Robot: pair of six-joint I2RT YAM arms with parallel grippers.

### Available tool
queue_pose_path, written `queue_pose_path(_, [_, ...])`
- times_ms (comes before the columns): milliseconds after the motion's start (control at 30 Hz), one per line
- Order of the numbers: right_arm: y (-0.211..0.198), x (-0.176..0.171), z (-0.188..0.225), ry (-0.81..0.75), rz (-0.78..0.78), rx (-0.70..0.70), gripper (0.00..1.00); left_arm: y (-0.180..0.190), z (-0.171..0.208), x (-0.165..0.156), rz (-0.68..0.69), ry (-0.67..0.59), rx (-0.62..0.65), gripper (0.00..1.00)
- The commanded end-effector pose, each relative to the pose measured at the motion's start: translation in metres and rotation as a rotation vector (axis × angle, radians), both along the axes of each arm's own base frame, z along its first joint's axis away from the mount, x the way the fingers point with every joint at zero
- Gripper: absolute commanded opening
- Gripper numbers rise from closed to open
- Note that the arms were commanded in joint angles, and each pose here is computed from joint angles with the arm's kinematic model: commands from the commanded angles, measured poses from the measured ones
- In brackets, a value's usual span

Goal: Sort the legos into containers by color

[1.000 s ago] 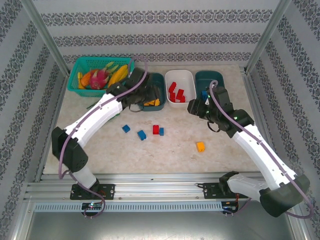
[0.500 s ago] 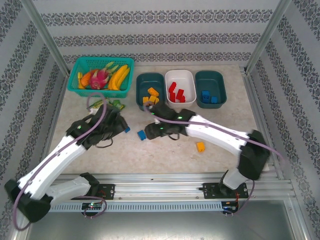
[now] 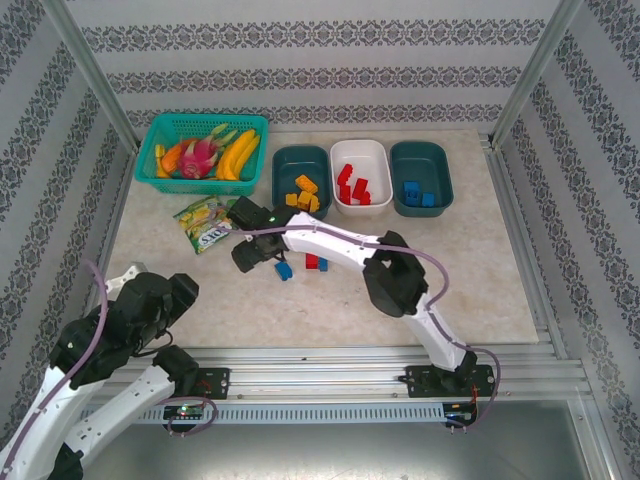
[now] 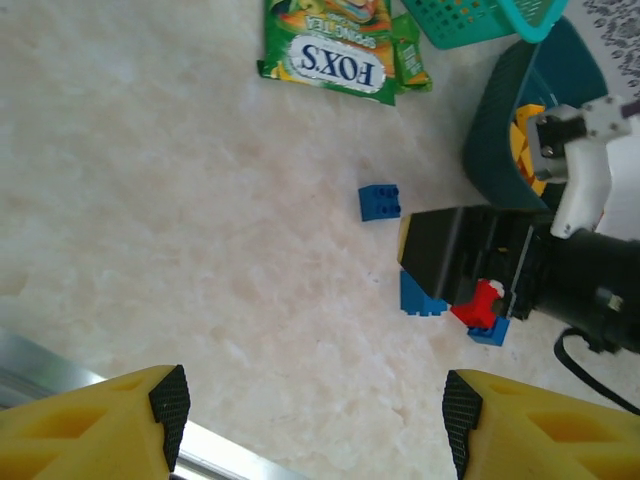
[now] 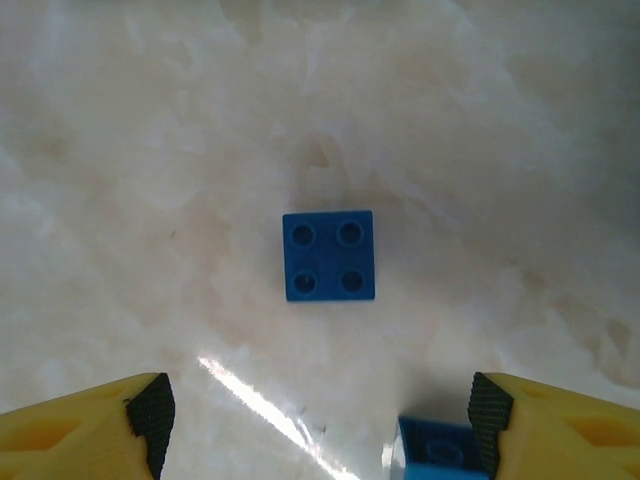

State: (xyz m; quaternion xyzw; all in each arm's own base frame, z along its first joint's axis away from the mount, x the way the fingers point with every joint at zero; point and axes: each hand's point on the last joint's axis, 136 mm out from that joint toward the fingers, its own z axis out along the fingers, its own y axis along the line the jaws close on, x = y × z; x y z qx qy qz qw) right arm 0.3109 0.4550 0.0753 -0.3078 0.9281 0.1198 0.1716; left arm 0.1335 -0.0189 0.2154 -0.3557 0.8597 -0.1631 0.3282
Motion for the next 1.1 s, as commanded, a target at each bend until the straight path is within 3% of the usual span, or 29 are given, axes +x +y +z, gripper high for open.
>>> queue_pose_path(0, [-0.002,0.009,-0.015,-0.001,0.009,-0.066,0.80,0.013,0.002,-0.012,0.018,0.018,0.031,0.70])
queue_pose_path(200, [0.005,0.012,-0.057,0.044,0.003,-0.129,0.70,0.011,0.014,-0.014,-0.020,-0.013,0.025,0.71])
queue_pose_path(400, [0.003,0.020,-0.069,0.021,-0.029,-0.158,0.60,0.012,0.023,-0.017,-0.047,-0.046,0.020,0.71])
queue_pose_path(633, [0.009,0.022,-0.061,0.018,-0.041,-0.122,0.35,0.006,0.026,-0.016,-0.085,-0.069,0.005,0.74])
queue_pose_path(867, [0.000,0.043,0.022,-0.090,-0.114,0.001,0.26,-0.025,0.039,0.003,-0.204,-0.145,-0.048,0.79])
queue_pose_path(1067, [-0.077,0.080,0.103,-0.177,-0.282,0.091,0.26,-0.080,0.057,0.047,-0.366,-0.185,-0.083,0.83])
